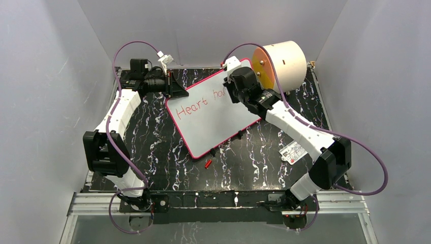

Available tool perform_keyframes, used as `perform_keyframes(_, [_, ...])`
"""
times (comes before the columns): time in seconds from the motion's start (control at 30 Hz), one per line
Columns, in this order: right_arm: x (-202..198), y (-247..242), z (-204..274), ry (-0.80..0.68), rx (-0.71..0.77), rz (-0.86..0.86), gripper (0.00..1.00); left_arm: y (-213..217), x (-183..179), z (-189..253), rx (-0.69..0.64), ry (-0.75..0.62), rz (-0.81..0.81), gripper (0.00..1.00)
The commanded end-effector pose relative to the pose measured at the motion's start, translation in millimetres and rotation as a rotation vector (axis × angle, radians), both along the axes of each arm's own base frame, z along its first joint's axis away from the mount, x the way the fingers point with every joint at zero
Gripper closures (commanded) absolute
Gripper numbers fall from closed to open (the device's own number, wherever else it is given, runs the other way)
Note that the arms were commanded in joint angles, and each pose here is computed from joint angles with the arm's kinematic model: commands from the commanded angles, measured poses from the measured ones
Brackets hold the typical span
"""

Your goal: Write a sentence on the whiteboard

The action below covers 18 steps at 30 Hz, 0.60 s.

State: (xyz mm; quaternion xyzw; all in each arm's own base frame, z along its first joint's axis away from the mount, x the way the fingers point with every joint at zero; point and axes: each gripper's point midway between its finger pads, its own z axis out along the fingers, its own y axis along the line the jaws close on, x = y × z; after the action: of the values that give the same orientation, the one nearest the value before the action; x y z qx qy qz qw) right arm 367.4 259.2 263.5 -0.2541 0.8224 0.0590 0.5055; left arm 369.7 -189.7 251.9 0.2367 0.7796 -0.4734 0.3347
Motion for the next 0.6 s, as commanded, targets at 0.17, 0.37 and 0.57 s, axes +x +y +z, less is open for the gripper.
perform_keyframes(0.17, [6.3, 5.1, 19.1, -0.029, 0.021, 0.015, 1.00, -3.7, -18.8, -8.2, 0.004, 0.070, -0.032, 1.00])
perform_keyframes(0.37, [-1.6, 3.9, 8.1, 0.018, 0.010, 0.029, 1.00, -3.5, -18.7, -8.9, 0.005, 0.071, -0.031, 1.00])
perform_keyframes(0.57, [-7.3, 1.9, -1.7, 0.053, -0.006, 0.036, 1.00, -3.6, -18.9, -8.5, 0.004, 0.073, -0.031, 1.00])
